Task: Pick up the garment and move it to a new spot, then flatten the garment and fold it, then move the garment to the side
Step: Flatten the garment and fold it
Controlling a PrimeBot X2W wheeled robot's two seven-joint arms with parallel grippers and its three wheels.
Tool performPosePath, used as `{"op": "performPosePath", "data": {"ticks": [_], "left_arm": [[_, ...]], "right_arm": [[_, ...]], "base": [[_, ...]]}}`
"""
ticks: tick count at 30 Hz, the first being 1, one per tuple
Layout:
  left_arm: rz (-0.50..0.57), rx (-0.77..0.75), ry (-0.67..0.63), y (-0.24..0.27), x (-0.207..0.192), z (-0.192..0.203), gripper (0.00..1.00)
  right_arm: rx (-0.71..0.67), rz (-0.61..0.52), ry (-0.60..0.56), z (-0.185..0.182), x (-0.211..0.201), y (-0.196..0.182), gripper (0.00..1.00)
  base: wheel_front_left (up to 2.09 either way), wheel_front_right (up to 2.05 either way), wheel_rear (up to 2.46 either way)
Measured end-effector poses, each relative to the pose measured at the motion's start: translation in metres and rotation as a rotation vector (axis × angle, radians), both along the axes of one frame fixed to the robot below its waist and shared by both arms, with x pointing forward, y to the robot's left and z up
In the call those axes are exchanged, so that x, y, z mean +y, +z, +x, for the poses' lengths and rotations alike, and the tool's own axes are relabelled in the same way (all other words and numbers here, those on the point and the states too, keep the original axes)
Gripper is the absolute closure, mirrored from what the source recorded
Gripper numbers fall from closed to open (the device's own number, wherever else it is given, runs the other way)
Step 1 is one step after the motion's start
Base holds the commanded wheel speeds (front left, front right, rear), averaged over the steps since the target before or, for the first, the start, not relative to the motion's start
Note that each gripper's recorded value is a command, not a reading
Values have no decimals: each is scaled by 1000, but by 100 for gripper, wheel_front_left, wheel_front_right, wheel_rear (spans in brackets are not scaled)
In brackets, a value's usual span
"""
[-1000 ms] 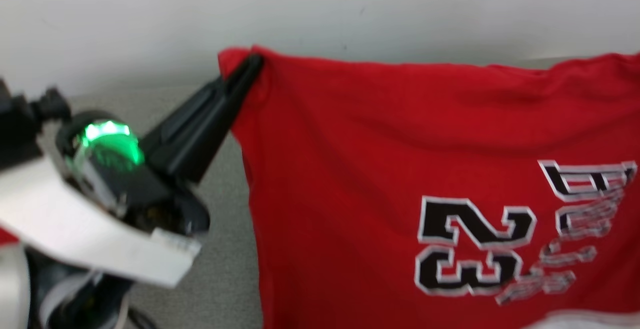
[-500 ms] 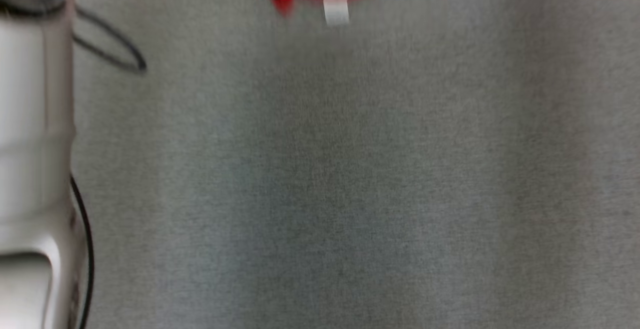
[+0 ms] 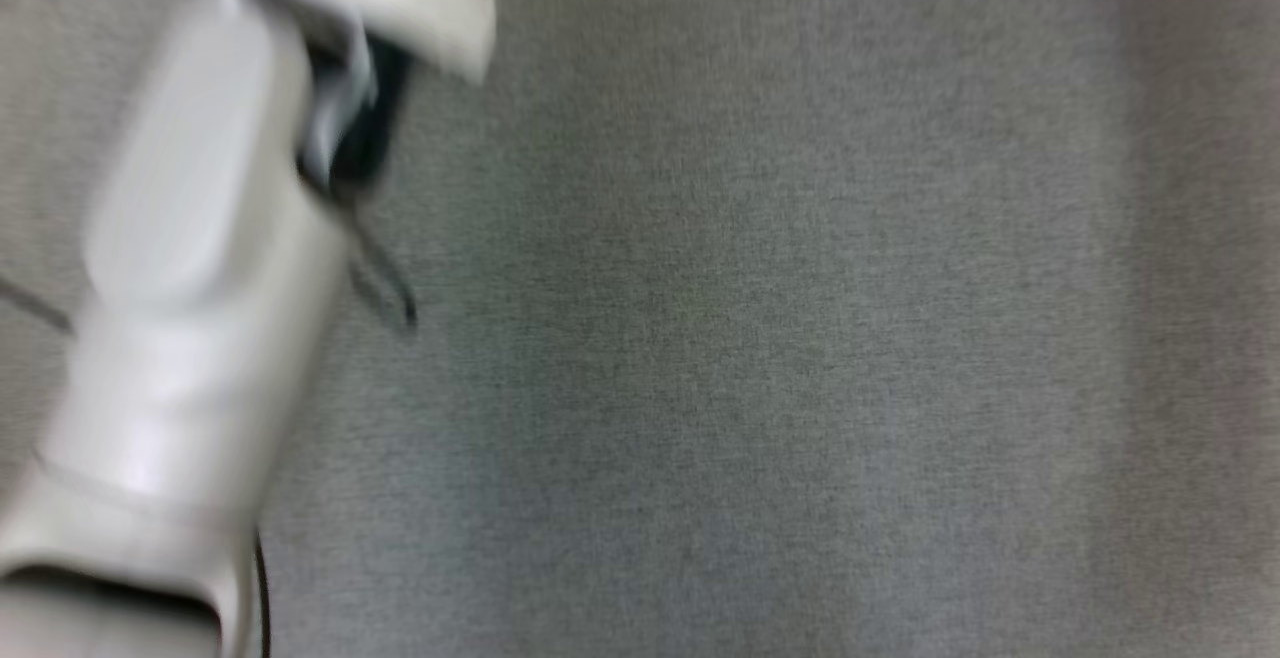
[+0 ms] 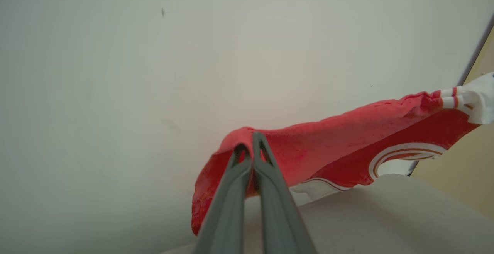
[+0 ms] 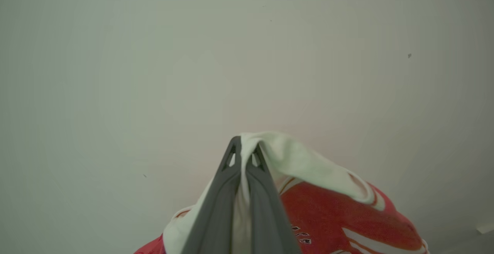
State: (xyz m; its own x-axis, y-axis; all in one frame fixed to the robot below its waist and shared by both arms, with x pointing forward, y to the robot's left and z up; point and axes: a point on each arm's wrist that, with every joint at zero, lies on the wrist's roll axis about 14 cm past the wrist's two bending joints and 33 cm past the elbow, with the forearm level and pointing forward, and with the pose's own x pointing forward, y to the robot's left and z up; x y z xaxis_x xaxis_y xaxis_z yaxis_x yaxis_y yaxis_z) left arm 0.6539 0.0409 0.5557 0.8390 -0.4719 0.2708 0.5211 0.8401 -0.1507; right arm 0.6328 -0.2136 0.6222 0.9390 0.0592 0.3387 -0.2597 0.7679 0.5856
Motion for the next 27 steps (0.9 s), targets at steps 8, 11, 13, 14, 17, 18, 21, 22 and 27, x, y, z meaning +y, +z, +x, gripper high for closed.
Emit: {"op": "performPosePath", "data": {"ticks": [8, 11, 13, 14, 17, 18, 21, 22, 27], "left_arm": [[-34, 249, -21, -79, 16, -119, 100], [-78, 295, 1, -83, 23, -156, 100], [-94, 331, 18, -88, 25, -182, 100], [-97, 348, 16, -90, 24, -195, 100], [-100, 410, 7, -101, 18, -236, 100], [-92, 428, 3, -104, 17, -248, 100], [-81, 496, -1, -114, 15, -279, 100], [-74, 522, -7, -117, 14, -288, 100], [-32, 658, -31, -128, 16, -322, 100]], "right_arm": [[368, -26, -8, -132, -22, -119, 100], [489, -56, 28, -179, -18, -146, 100], [555, -78, 34, -207, -19, -160, 100], [596, -91, 51, -221, -17, -168, 100], [686, -110, 91, -257, -11, -185, 100], [711, -119, 108, -268, -8, -189, 100], [792, -134, 139, -301, -6, -201, 100], [821, -135, 146, -312, -6, -206, 100], [965, -140, 185, -354, -6, -225, 100]], "base": [[0, 0, 0], [0, 0, 0], [0, 0, 0], [0, 0, 0], [0, 0, 0], [0, 0, 0], [0, 0, 0], [0, 0, 0], [0, 0, 0]]}}
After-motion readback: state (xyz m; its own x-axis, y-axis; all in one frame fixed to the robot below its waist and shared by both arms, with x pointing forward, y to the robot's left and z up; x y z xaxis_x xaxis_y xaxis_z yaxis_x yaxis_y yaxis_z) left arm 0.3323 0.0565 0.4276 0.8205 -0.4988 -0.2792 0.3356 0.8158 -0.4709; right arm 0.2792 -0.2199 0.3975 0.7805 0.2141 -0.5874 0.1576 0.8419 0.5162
